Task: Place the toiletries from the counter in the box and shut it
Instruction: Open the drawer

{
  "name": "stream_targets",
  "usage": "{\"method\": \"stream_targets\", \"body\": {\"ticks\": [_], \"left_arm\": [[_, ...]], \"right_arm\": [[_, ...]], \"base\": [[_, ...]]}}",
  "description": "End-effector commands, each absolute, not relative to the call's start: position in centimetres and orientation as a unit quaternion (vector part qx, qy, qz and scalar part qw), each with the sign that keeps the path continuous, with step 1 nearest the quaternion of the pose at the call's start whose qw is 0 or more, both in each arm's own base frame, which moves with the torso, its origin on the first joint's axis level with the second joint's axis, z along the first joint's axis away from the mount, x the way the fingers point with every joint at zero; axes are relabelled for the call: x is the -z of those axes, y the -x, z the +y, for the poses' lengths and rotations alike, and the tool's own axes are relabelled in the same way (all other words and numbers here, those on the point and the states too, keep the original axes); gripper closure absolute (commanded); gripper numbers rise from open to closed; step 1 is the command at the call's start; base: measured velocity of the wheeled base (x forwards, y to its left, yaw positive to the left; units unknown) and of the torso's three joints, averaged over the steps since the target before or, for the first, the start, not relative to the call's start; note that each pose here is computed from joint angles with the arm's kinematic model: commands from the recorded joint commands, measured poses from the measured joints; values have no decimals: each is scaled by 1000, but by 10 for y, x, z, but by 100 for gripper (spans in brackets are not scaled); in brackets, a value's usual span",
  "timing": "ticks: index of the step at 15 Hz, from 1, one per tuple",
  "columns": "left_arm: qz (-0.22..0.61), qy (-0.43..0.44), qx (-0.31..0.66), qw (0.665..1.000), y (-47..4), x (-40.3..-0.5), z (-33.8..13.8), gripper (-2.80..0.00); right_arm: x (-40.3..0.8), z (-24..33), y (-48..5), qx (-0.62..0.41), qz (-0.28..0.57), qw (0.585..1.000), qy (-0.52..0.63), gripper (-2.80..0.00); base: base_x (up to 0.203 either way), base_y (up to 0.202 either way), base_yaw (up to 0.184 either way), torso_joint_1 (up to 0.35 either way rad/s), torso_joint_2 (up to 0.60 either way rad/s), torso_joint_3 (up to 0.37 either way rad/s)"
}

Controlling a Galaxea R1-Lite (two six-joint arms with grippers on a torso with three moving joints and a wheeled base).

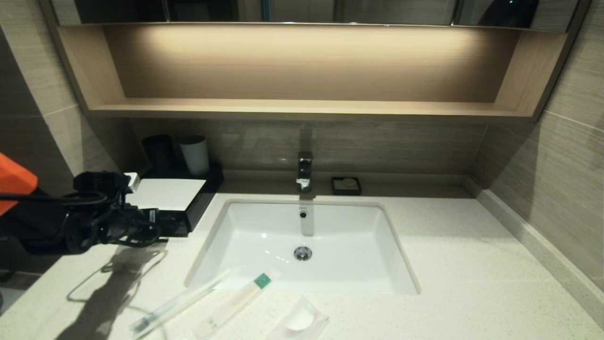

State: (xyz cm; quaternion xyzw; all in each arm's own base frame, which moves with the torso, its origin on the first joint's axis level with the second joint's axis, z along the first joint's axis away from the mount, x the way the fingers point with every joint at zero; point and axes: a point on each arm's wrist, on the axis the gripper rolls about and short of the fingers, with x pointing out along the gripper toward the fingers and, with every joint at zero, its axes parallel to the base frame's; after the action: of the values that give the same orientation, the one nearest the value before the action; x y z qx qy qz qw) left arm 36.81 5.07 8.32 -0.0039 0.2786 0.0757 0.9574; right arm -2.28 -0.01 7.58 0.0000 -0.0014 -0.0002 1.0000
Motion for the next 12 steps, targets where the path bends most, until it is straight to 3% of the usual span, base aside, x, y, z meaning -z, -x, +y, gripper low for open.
{"method": "stream_targets", "body": {"ticks": [1, 12], "left_arm": [[283, 5, -80, 956, -370, -80, 54, 0], [333, 5, -79, 939, -357, -83, 53, 0]], "right_arm": [[-76, 0, 23, 0, -1, 1000, 0, 0], [-75, 0, 23, 0, -1, 1000, 0, 0]], "base": [[0, 0, 0, 0, 0, 0], [0, 0, 0, 0, 0, 0]]}}
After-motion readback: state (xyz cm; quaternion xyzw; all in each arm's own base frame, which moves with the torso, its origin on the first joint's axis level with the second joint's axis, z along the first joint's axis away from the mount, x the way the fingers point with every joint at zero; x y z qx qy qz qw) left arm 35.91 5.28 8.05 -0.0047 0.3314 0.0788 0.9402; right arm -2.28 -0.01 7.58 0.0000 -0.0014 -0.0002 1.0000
